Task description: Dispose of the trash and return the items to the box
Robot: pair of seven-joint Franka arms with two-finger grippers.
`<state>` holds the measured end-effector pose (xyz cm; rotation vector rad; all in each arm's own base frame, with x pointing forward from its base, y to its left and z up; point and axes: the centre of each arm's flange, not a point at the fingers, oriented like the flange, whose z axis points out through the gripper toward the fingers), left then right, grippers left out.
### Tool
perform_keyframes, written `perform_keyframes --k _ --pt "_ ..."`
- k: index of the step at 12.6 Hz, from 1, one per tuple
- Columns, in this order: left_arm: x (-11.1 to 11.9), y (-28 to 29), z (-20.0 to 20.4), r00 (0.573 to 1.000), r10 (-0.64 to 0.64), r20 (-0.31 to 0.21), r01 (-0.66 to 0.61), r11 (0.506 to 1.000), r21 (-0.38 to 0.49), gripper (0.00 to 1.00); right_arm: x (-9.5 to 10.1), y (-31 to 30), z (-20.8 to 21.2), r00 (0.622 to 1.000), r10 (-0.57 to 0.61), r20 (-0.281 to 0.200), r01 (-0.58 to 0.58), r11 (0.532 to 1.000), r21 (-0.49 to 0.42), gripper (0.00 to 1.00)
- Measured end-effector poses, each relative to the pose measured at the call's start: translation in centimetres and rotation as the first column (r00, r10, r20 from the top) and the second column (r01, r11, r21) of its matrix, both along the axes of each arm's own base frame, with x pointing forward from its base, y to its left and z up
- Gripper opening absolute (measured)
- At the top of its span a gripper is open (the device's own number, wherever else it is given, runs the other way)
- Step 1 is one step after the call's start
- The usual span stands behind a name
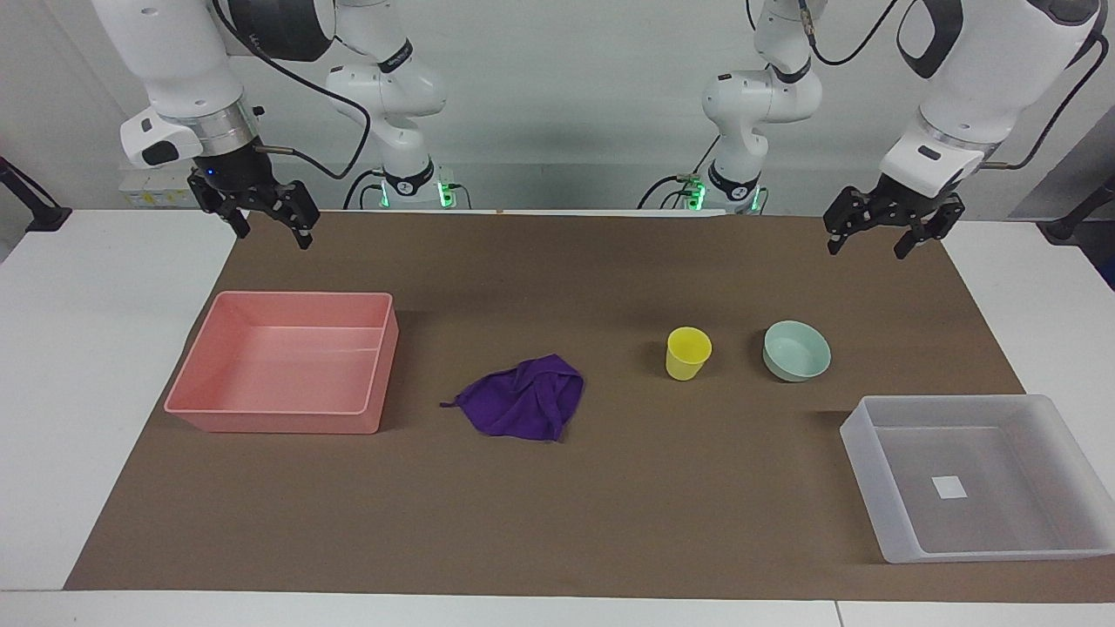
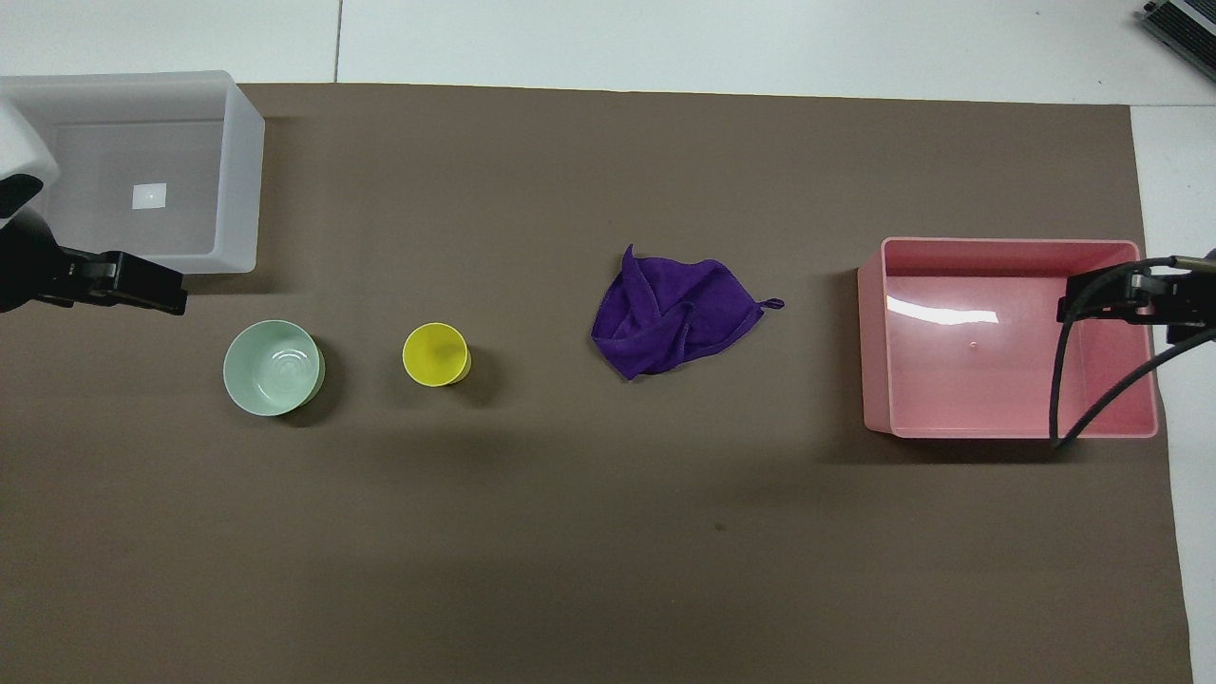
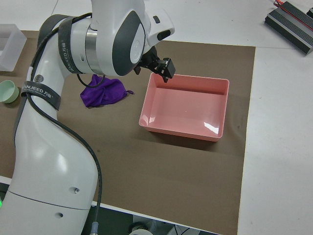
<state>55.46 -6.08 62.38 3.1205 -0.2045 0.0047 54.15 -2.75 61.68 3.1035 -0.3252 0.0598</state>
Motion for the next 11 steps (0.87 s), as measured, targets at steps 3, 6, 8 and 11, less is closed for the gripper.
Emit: perform_keyframes --k 3,6,8,11 --pt "-0.02 -0.06 -0.03 1.000 -0.001 -0.001 0.001 1.000 0.000 1.00 -0.02 0.00 -0.02 1.000 0.029 -0.002 -0.029 1.000 -0.001 1.00" --pt "-0.24 -0.20 -0.29 1.000 -0.004 -0.016 0.004 1.000 0.002 1.00 -0.04 0.00 0.01 0.999 0.040 -0.002 -0.040 0.999 -0.001 1.00" --pt "-0.52 -0.58 -0.41 1.000 -0.011 -0.023 0.011 1.000 0.003 1.00 -0.05 0.02 0.03 0.999 0.040 -0.002 -0.040 0.999 -0.001 1.00" --pt "-0.75 -0.58 -0.67 1.000 -0.011 -0.027 0.011 1.000 0.004 1.00 -0.05 0.15 0.04 0.999 0.043 -0.002 -0.043 0.999 -0.001 1.00"
